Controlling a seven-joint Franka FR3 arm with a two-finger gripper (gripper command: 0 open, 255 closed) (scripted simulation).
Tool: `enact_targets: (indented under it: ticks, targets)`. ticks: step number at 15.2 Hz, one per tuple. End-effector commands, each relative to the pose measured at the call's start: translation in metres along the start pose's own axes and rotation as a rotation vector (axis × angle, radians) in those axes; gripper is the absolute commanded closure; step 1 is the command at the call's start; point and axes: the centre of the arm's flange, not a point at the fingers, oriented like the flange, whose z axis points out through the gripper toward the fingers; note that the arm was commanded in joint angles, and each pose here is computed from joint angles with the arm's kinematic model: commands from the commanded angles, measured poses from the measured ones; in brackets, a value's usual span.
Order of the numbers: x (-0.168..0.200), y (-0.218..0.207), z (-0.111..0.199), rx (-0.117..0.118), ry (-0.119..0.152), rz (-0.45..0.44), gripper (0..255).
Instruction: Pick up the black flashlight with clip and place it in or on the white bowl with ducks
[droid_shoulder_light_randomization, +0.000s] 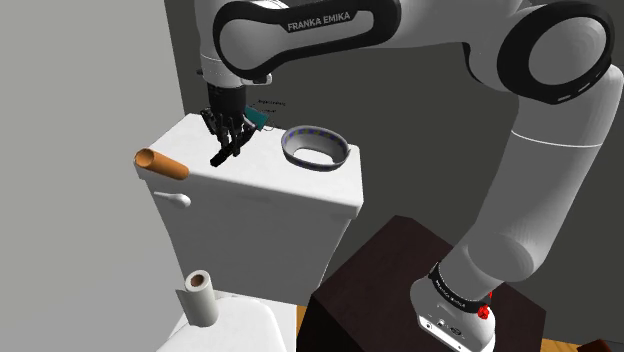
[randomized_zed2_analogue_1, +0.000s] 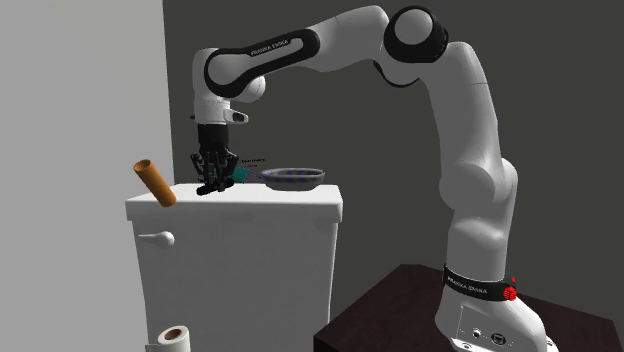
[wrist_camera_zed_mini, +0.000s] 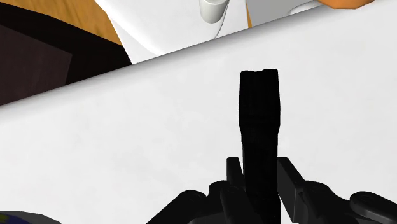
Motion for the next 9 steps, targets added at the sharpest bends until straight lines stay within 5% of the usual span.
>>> enact_targets:
  ticks: [1,9]
  targets:
    - [0.0,0.0,0.001,-0.002,0.0,0.0,255]
    - [0.0,0.0,-0.03,-0.003,0.0,0.0,255]
